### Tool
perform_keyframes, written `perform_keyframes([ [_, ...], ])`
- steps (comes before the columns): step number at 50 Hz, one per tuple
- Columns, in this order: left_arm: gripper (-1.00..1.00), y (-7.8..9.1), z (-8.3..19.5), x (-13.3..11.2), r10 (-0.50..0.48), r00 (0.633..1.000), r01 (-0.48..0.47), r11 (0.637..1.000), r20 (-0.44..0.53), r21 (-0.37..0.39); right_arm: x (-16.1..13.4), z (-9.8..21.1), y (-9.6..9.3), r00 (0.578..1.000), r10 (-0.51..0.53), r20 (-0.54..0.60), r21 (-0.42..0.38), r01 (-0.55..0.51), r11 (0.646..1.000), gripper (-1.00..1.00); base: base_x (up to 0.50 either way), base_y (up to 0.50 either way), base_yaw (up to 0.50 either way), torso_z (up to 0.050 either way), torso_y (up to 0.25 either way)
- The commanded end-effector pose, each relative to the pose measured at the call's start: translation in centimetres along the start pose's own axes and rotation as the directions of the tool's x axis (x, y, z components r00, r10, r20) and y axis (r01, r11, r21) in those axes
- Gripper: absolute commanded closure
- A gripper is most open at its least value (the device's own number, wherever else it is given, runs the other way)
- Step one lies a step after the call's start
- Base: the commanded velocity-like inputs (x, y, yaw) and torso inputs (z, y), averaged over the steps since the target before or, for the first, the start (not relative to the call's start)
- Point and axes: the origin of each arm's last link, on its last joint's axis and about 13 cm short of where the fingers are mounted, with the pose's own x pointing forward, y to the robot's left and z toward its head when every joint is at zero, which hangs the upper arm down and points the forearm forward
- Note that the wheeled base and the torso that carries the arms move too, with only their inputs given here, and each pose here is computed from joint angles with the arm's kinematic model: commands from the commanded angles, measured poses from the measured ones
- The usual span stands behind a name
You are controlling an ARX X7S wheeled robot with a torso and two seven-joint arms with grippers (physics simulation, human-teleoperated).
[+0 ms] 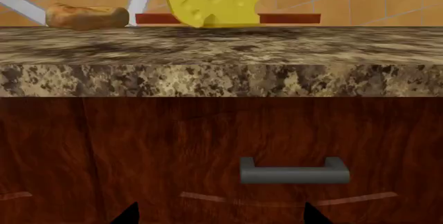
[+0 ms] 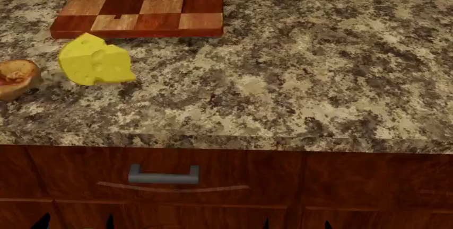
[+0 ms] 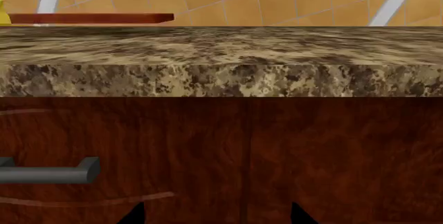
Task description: Place the bread and cheese on the cutting board.
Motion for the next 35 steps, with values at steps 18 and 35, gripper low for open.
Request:
perform_keyframes([
  [18, -1.0, 0.0, 0.47, 0.13, 0.002, 1.0, -0.001, 1.0, 0.022, -0.027, -0.08, 0.08, 0.08, 1.0, 0.005, -0.004, -0.002, -0.005, 1.0, -1.0, 0.0, 0.0, 0.0, 0.014, 0.0],
  [35, -1.0, 0.03, 0.51, 0.06, -0.003, 1.0, 0.004, 0.999, 0.031, -0.039, -0.02, -0.1, 0.08, 1.0, 0.004, -0.005, -0.005, -0.004, 1.0, -1.0, 0.0, 0.0, 0.0, 0.041, 0.007],
])
